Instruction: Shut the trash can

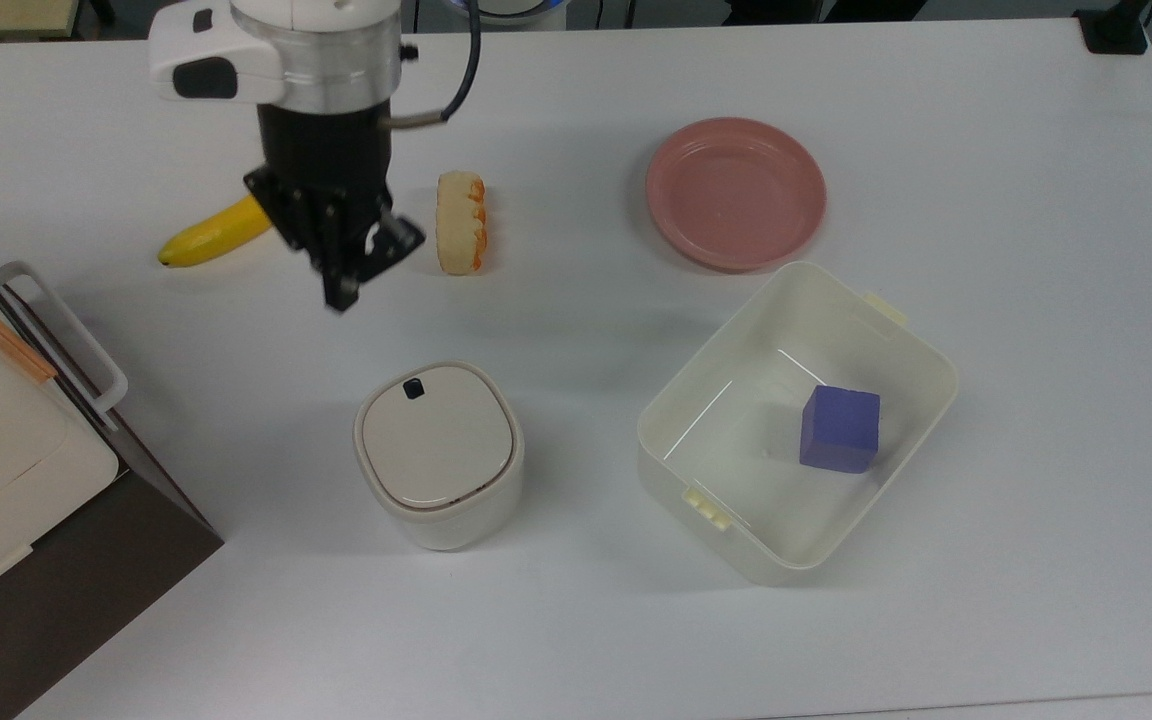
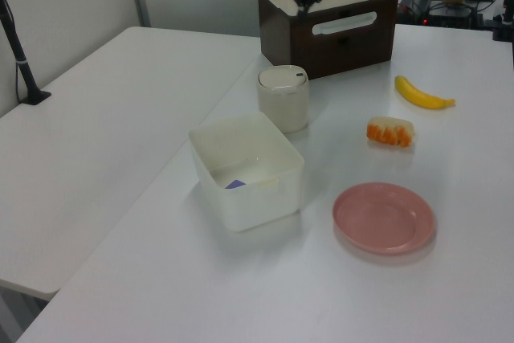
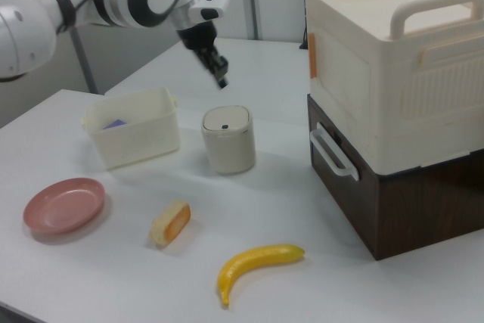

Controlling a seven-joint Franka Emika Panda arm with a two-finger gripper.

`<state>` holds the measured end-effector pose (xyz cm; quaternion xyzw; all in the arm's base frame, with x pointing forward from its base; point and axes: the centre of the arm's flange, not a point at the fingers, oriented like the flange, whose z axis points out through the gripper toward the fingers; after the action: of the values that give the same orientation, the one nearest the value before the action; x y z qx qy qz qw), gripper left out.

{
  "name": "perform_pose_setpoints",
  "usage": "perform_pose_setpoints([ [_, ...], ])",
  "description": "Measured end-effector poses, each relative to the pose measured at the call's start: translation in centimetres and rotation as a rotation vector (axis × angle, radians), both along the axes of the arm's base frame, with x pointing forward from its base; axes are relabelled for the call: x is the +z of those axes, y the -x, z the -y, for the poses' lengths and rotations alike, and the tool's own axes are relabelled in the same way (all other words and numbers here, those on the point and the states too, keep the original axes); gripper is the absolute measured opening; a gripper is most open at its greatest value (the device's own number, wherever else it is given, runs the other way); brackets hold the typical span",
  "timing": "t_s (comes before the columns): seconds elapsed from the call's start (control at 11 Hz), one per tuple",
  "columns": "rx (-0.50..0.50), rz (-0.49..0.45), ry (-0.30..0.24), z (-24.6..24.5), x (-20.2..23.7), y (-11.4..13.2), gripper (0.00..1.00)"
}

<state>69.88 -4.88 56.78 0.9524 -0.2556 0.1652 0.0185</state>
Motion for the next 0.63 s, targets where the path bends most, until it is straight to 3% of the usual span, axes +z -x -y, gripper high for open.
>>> perform_pose_setpoints([
  [0.18, 0.298, -0.302, -0.018, -0.2, 0.2, 5.0, 0.01],
  [0.27, 0.393, -0.382, -0.038, -0.1, 1.1, 7.4, 0.03],
  [0.45, 0.457, -0.390, -0.057, 0.4, 3.5, 10.4, 0.04],
  [0.54, 0.462, -0.379, -0.063, 0.6, 4.2, 11.5, 0.13],
  [0.63, 0.464, -0.351, -0.063, 0.9, 4.6, 12.3, 0.16],
])
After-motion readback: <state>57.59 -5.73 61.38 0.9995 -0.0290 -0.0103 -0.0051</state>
